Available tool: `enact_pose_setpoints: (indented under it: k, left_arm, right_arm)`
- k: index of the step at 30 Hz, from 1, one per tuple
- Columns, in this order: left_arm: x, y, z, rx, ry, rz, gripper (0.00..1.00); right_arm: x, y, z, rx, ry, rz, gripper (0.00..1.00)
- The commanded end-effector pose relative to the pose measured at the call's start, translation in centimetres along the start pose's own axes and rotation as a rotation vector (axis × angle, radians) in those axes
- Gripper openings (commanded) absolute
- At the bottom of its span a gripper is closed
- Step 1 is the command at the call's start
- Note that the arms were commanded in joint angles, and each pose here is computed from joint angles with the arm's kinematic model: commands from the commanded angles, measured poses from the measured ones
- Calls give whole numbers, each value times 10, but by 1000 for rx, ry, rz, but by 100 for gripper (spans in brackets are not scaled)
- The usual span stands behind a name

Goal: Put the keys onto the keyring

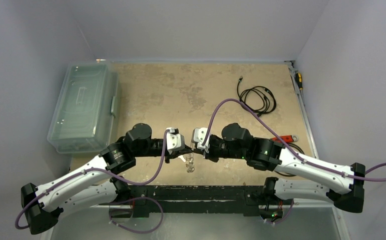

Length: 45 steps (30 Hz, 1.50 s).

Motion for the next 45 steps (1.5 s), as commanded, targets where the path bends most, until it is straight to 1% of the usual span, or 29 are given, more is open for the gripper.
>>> enact_pose_setpoints:
  k: [1, 2, 3, 4, 5, 6, 7, 10, 11, 15, 18, 21, 23, 26, 28, 31, 36, 39, 42, 45]
  left_arm:
    - [-2, -2, -8, -48, 29, 4, 0]
    - [-3, -5, -11, -63, 35, 4, 0]
    - [-5, -8, -14, -84, 42, 5, 0]
    - [-7, -12, -17, -108, 48, 6, 0]
    - [-9, -15, -20, -136, 55, 7, 0]
    - [-12, -19, -23, -163, 62, 11, 0]
    - [-13, -22, -26, -187, 67, 11, 0]
    - [-16, -30, -32, -245, 71, 1, 0]
    - [-18, -33, -33, -257, 68, 2, 0]
    - [-28, -45, -50, -382, 87, 34, 0]
    - [-37, -53, -59, -458, 96, 81, 0]
    - [-46, -63, -67, -550, 91, 131, 0]
    - [-52, -69, -70, -601, 92, 168, 0]
    - [-59, -74, -70, -627, 106, 204, 0]
    - [-61, -76, -70, -636, 115, 218, 0]
    - [-65, -80, -71, -655, 127, 232, 0]
    - [-68, -86, -72, -679, 139, 234, 0]
    - [-68, -87, -72, -682, 139, 235, 0]
    - [-68, -87, -72, -682, 135, 235, 0]
    - [-68, -88, -72, -691, 133, 230, 0]
  right_arm:
    - [-3, -2, -27, -118, -9, -3, 0]
    - [-3, -2, -28, -128, -8, 2, 4]
    - [-3, -3, -30, -143, -7, 10, 17]
    - [-5, -5, -31, -160, -2, 32, 41]
    - [-7, -7, -32, -183, -1, 55, 81]
    - [-9, -10, -35, -211, -3, 80, 97]
    - [-10, -13, -36, -234, -6, 99, 99]
    - [-12, -24, -39, -315, -13, 160, 99]
    - [-11, -26, -39, -347, 7, 171, 99]
    - [-16, -47, -49, -545, 89, 284, 99]
    - [-11, -61, -57, -728, 122, 300, 99]
    - [-1, -71, -66, -870, 74, 250, 99]
    - [4, -76, -72, -950, 59, 227, 94]
    - [8, -84, -80, -1053, 58, 204, 87]
    - [6, -86, -86, -1089, 62, 200, 78]
    - [5, -82, -95, -1073, 60, 164, 73]
    - [3, -64, -108, -1024, 65, 92, 49]
    - [5, -56, -115, -1045, 52, 40, 43]
    - [4, -50, -121, -1069, 54, 21, 42]
    - [3, -41, -124, -1056, 63, -6, 38]
Point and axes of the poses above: each gripper's point midway between its finger pads, its own y axis out along the fingers, its own x axis along the line the jaws close on, z = x × y, the point moved 6 cm from there along -y, back along the fingers, and after that the axes turned 14 degrees about -y, right-handed, at the moved point
